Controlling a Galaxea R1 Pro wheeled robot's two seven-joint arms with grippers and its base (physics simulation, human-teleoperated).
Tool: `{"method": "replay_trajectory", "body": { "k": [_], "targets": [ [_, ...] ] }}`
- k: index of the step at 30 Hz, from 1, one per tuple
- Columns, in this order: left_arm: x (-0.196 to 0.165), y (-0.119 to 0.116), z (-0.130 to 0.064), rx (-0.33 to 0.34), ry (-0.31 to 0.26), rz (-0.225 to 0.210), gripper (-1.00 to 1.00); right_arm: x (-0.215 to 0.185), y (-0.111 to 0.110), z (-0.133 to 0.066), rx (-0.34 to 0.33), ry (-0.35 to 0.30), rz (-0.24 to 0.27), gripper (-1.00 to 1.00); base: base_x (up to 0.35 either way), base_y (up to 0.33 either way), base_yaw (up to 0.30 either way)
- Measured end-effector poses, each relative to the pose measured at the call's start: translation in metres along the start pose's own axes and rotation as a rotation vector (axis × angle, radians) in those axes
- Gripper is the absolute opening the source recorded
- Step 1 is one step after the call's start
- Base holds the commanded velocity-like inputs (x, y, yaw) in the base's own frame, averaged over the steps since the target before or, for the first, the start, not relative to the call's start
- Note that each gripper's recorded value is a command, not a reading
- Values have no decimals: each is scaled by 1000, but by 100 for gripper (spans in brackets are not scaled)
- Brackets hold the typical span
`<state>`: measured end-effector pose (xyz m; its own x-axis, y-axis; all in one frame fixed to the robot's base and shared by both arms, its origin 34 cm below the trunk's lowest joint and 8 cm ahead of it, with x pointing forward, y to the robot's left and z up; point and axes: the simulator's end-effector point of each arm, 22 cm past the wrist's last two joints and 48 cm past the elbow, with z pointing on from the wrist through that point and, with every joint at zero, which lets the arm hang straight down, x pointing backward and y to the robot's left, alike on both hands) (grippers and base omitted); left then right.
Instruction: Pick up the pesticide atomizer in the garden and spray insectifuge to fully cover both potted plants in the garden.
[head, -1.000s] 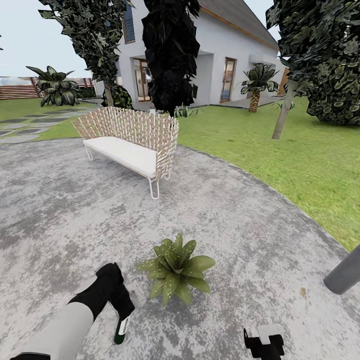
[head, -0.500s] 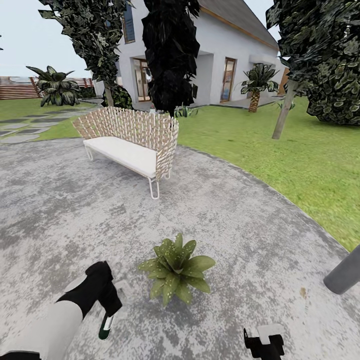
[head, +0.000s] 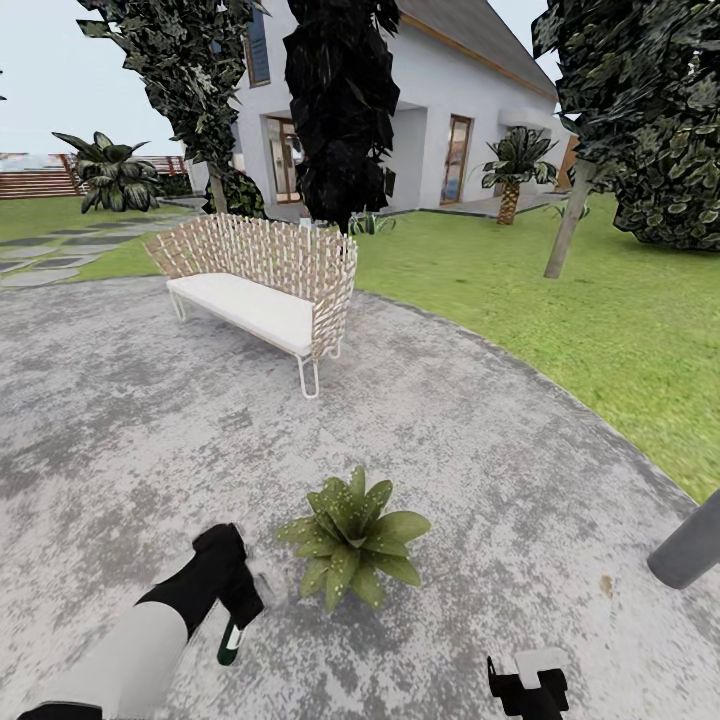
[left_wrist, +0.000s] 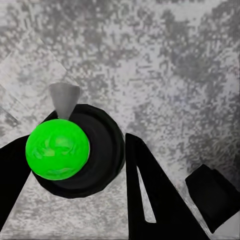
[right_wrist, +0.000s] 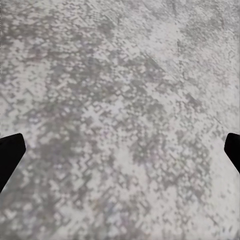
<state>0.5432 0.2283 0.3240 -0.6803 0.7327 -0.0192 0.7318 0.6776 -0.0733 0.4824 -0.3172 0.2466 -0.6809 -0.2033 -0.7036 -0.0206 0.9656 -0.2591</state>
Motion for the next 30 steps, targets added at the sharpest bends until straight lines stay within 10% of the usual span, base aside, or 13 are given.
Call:
{"method": "replay_trajectory", "body": {
  "k": [30],
  "targets": [
    [-25, 18, -31, 25, -57, -16, -100, 1, 0, 0, -1, 3, -1, 100, 36, -95, 57]
  ]
}}
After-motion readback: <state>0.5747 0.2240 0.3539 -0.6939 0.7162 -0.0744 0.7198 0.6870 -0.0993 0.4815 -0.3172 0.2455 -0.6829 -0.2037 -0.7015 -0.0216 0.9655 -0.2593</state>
